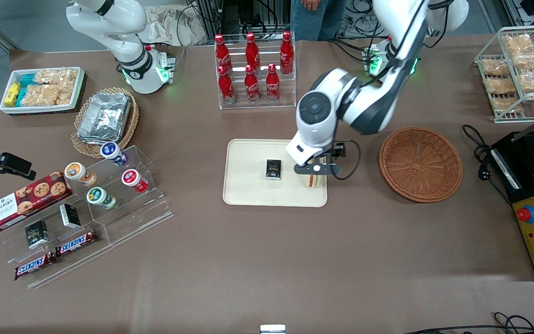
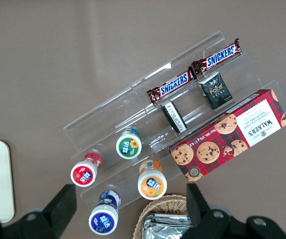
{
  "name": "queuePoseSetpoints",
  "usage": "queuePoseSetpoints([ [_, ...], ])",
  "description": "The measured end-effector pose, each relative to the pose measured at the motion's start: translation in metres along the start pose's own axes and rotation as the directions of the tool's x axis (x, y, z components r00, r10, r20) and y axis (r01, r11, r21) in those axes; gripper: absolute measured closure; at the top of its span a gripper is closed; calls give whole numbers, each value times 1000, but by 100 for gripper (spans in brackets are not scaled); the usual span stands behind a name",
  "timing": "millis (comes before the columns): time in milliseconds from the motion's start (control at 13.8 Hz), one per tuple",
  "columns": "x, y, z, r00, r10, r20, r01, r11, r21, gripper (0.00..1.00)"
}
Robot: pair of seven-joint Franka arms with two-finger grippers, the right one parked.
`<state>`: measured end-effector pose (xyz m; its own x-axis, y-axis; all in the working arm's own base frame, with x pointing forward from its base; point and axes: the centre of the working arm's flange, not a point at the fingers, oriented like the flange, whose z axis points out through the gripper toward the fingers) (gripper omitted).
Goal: Place sandwich from basket to tray
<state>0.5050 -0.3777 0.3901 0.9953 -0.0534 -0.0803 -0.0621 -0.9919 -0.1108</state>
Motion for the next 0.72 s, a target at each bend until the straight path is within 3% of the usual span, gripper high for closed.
queuePoseSetpoints([
  [145,10,-41,-56,997,-64,-45,62,997,-48,0],
  [289,8,-82,-95,993,-106,-60,102,993,-66,0],
  [723,2,-233,-156,998,-39,-41,36,997,-69,0],
])
